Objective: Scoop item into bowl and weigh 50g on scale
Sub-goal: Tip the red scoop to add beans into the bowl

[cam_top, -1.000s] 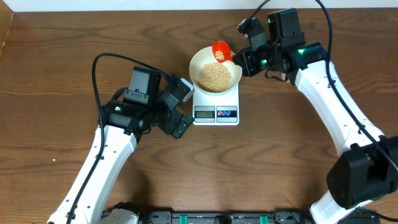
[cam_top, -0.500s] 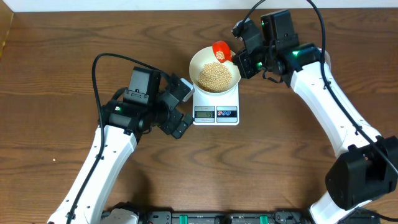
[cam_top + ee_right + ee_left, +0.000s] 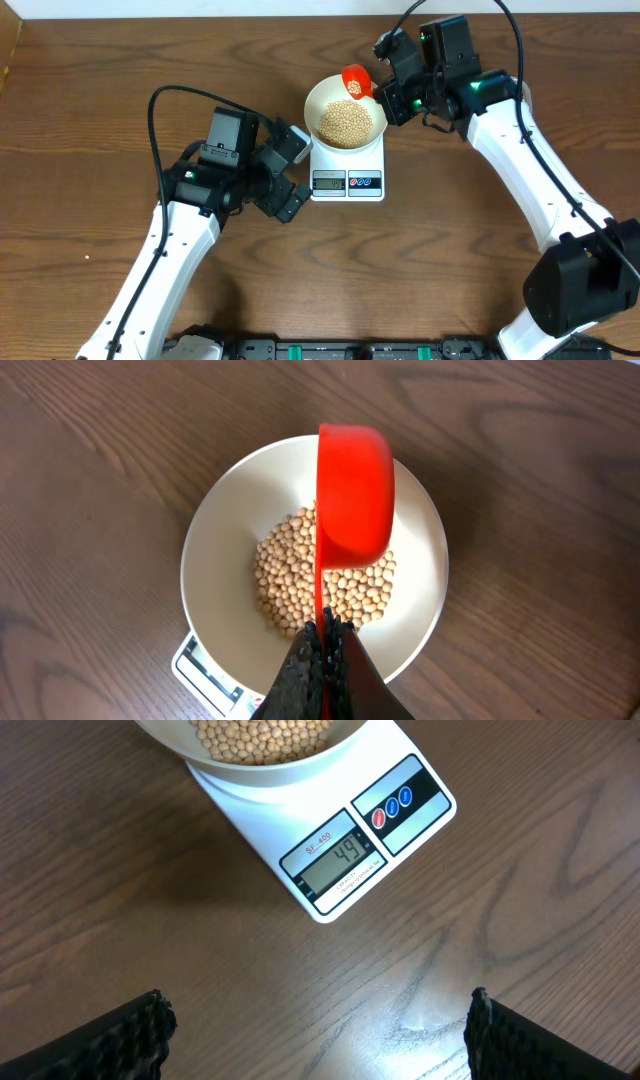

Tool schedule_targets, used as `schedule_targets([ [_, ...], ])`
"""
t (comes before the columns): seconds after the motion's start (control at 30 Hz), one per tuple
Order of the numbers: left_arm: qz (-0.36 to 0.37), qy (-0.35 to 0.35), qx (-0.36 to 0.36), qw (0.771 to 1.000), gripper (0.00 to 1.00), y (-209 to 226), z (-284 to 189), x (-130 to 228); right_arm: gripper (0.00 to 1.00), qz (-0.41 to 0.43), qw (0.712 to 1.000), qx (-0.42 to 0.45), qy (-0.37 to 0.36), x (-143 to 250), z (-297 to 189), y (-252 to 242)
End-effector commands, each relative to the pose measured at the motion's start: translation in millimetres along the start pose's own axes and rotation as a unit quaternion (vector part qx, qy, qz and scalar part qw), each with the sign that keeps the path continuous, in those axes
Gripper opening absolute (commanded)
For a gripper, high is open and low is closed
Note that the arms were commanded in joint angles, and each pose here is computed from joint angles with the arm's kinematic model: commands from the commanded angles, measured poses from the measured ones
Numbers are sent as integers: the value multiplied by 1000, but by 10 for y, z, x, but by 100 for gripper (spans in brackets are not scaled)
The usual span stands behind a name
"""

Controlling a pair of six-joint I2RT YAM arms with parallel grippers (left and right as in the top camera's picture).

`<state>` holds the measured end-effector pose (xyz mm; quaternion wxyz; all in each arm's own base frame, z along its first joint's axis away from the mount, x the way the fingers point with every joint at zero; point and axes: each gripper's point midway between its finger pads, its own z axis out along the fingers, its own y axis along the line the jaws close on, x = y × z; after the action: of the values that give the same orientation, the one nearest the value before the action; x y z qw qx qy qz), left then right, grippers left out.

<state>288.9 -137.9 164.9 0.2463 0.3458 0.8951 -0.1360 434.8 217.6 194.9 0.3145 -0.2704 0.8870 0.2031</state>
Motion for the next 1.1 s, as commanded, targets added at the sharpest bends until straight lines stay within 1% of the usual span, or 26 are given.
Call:
schedule_targets([
  [0.0, -3, -1, -5, 1000, 95, 17, -9, -22, 1, -11, 1000, 4, -26, -170, -144, 25],
  [0.4, -3, 0, -5, 1000, 95, 17, -8, -21, 1, -14, 1000, 4, -27, -176, -144, 23],
  [0.83, -3, 0, -5, 1000, 95, 17, -9, -22, 1, -67, 997, 4, -23, -161, -139, 42],
  [1.07, -3, -1, -5, 1000, 95, 18, -10, -24, 1, -71, 997, 4, -22, -155, -138, 43],
])
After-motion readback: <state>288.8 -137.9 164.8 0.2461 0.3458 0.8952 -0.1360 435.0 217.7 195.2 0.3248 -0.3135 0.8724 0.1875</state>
